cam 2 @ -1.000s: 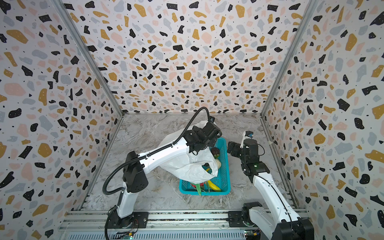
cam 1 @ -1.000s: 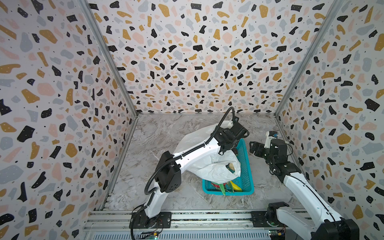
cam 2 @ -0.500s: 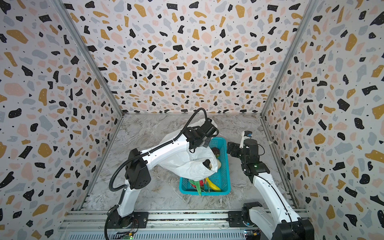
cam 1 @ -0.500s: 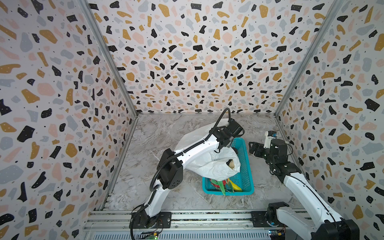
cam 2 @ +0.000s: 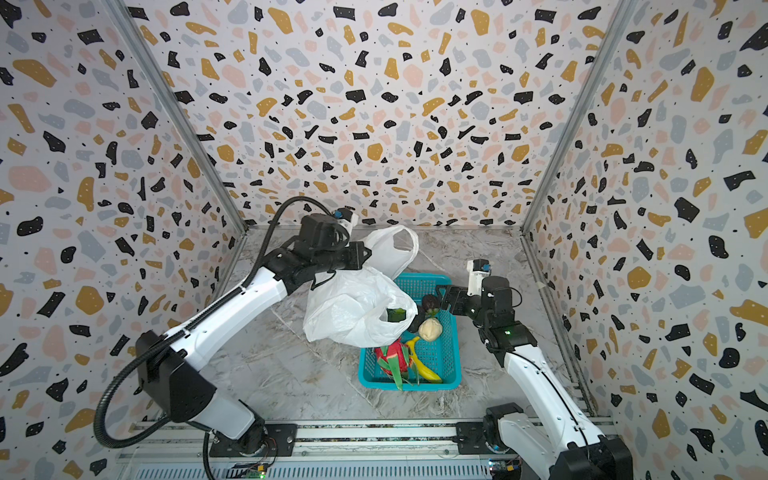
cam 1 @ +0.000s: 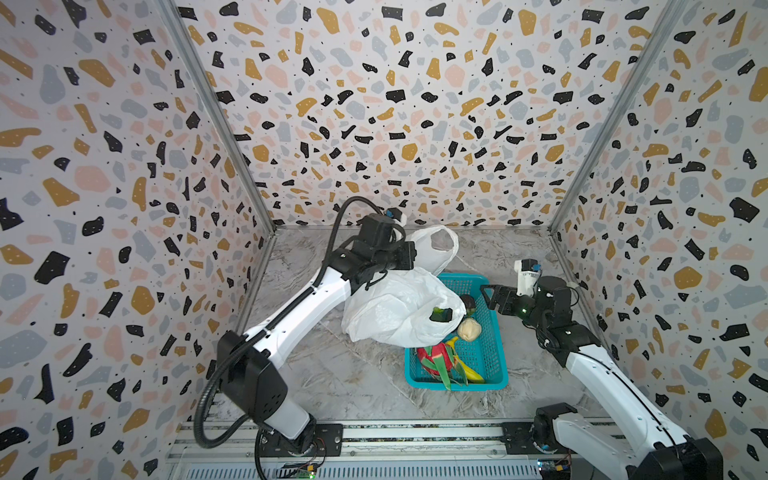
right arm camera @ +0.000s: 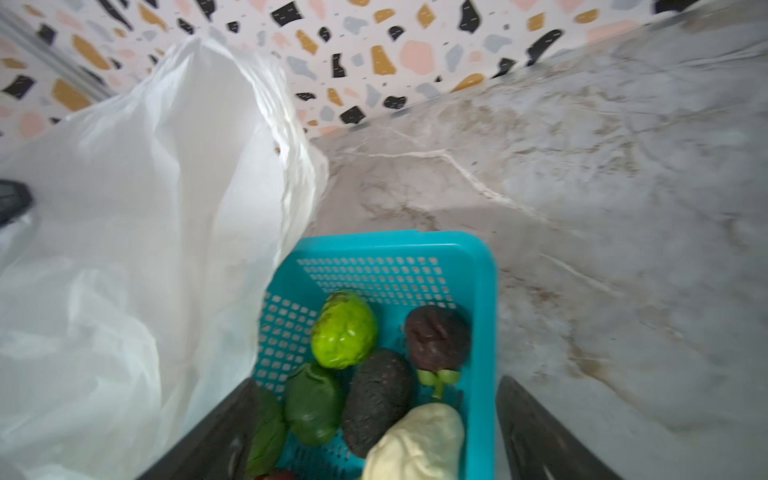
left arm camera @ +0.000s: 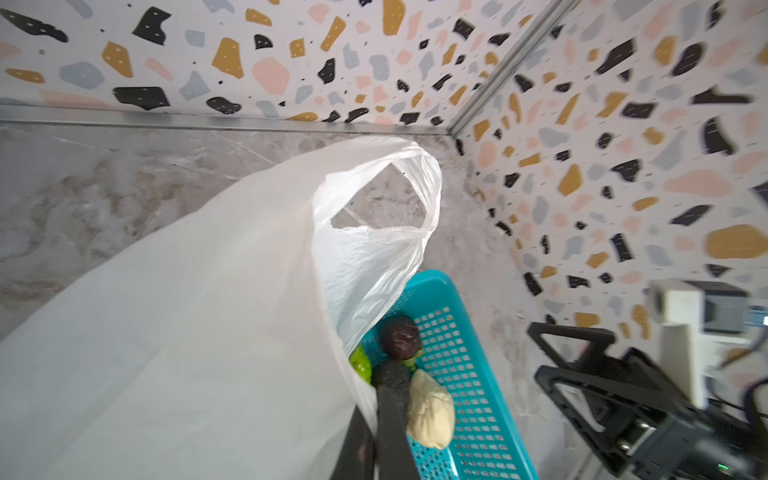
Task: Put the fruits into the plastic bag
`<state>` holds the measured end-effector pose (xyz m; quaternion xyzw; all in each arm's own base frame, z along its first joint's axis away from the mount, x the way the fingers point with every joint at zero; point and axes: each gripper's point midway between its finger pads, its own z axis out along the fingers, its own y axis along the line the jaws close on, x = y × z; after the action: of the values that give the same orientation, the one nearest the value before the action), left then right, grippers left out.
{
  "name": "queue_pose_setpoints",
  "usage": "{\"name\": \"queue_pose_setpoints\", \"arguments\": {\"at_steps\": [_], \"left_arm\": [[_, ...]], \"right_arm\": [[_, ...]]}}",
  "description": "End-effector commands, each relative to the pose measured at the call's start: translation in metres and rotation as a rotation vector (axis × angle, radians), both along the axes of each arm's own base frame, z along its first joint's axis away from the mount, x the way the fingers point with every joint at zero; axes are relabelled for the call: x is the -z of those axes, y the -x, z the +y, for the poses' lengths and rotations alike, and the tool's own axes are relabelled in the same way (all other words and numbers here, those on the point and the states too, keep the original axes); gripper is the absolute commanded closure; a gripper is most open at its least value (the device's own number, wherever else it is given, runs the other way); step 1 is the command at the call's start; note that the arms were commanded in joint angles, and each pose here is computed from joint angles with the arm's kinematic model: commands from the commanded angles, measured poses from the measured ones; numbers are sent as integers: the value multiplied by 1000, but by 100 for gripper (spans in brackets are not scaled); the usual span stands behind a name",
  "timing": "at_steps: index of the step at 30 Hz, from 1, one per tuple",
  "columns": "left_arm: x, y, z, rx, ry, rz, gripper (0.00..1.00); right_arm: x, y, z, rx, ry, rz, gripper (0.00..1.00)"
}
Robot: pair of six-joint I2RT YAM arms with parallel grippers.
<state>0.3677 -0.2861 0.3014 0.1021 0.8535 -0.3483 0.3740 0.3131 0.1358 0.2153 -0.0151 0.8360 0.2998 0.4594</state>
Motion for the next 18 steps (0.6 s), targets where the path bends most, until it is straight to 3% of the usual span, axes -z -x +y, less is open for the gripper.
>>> {"name": "queue_pose_setpoints", "arguments": {"at_steps": [1,10,18], "left_arm": [[-20,26,-13,158,157,-5,100],[-51,54,8,220,298,-43,100],[-72,55,22,173,342,-55,100]], "right_arm": [[-41,6,41,-151,-113,-87,10],[-37,-3,99,-248,-168,-44,9],[-8,-21,109,-165,-242,30,10]]}}
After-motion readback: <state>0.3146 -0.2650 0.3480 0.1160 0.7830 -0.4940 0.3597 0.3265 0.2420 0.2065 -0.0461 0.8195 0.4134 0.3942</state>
